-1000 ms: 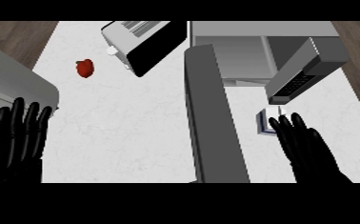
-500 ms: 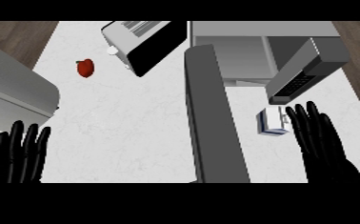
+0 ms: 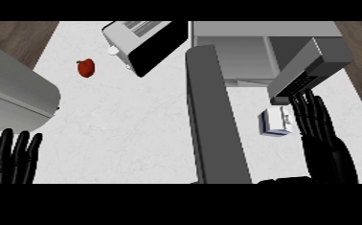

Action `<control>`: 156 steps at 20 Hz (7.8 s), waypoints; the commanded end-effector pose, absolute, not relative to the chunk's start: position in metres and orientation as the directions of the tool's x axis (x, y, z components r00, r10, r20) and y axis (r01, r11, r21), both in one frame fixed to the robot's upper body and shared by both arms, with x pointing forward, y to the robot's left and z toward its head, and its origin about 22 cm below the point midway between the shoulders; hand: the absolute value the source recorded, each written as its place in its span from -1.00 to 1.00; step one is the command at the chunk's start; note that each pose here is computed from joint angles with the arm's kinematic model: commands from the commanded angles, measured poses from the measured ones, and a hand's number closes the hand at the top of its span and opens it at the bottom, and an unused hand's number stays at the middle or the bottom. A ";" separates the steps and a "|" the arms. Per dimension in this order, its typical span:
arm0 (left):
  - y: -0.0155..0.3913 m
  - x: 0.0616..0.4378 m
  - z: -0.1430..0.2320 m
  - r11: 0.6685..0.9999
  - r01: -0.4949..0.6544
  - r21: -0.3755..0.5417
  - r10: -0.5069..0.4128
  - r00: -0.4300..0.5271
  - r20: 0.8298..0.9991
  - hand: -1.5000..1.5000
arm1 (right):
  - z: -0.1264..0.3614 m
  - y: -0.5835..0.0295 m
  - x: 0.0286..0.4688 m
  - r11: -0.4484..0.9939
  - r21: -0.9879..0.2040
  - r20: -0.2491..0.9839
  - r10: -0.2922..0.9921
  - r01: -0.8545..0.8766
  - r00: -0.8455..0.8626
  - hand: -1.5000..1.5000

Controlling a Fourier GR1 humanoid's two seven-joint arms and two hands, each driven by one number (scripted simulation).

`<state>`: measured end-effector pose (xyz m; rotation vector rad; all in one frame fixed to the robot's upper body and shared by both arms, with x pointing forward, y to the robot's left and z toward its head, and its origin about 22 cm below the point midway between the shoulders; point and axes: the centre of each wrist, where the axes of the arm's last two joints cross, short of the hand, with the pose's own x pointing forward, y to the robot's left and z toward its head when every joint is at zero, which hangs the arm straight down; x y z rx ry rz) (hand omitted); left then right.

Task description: Pick up the milk, place it into the microwave and close the microwave

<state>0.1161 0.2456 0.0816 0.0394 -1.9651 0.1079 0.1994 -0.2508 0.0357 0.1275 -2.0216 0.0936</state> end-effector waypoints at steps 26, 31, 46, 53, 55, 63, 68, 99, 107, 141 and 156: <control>0.250 0.097 0.072 0.997 -0.047 -0.058 0.035 -0.392 0.919 -1.00 | -0.096 -0.323 0.235 0.994 -0.105 0.911 0.079 -0.042 -0.406 -1.00; 0.257 0.077 0.071 0.997 -0.047 -0.067 0.045 -0.372 0.927 -1.00 | -0.100 -0.340 0.258 0.995 -0.098 0.921 0.080 -0.028 -0.381 -1.00; 0.249 0.095 0.082 0.996 -0.046 -0.071 0.047 -0.395 0.918 -1.00 | -0.119 -0.387 0.251 0.976 -0.176 0.924 0.208 0.126 -0.321 -1.00; 0.252 0.091 0.083 0.996 -0.053 -0.076 0.049 -0.390 0.920 -1.00 | -0.137 -0.350 0.245 0.958 0.021 0.965 -0.094 -0.287 -0.244 -1.00; 0.254 0.089 0.078 0.996 -0.050 -0.071 0.047 -0.377 0.925 -1.00 | -0.137 -0.327 0.256 0.947 0.054 0.944 -0.152 -0.318 -0.294 -1.00; 0.249 0.098 0.080 0.994 -0.044 -0.099 0.075 -0.379 0.922 -1.00 | -0.121 -0.330 0.269 0.993 -0.118 0.859 0.094 -0.016 -0.503 1.00; 0.250 0.093 0.071 0.995 -0.036 -0.089 0.070 -0.366 0.928 -1.00 | -0.125 -0.294 0.272 0.992 -0.008 0.852 -0.059 -0.126 -0.520 1.00; 0.275 0.088 0.053 0.991 -0.070 -0.112 0.080 -0.352 0.932 -1.00 | 0.001 -0.238 0.346 0.988 -0.129 0.907 0.083 -0.086 -0.414 1.00; 0.292 0.090 0.058 0.994 -0.034 -0.109 0.089 -0.356 0.930 -1.00 | 0.007 -0.204 0.405 0.983 -0.162 0.919 0.118 -0.086 -0.375 1.00; 0.277 0.126 0.075 0.996 0.080 -0.025 0.055 -0.403 0.913 -1.00 | 0.065 -0.223 0.453 0.722 -0.511 0.690 0.669 0.467 -0.278 -1.00; 0.263 0.143 0.070 0.992 0.130 0.001 0.049 -0.385 0.921 -1.00 | 0.060 -0.193 0.453 0.844 -0.444 0.811 0.521 0.300 -0.265 -1.00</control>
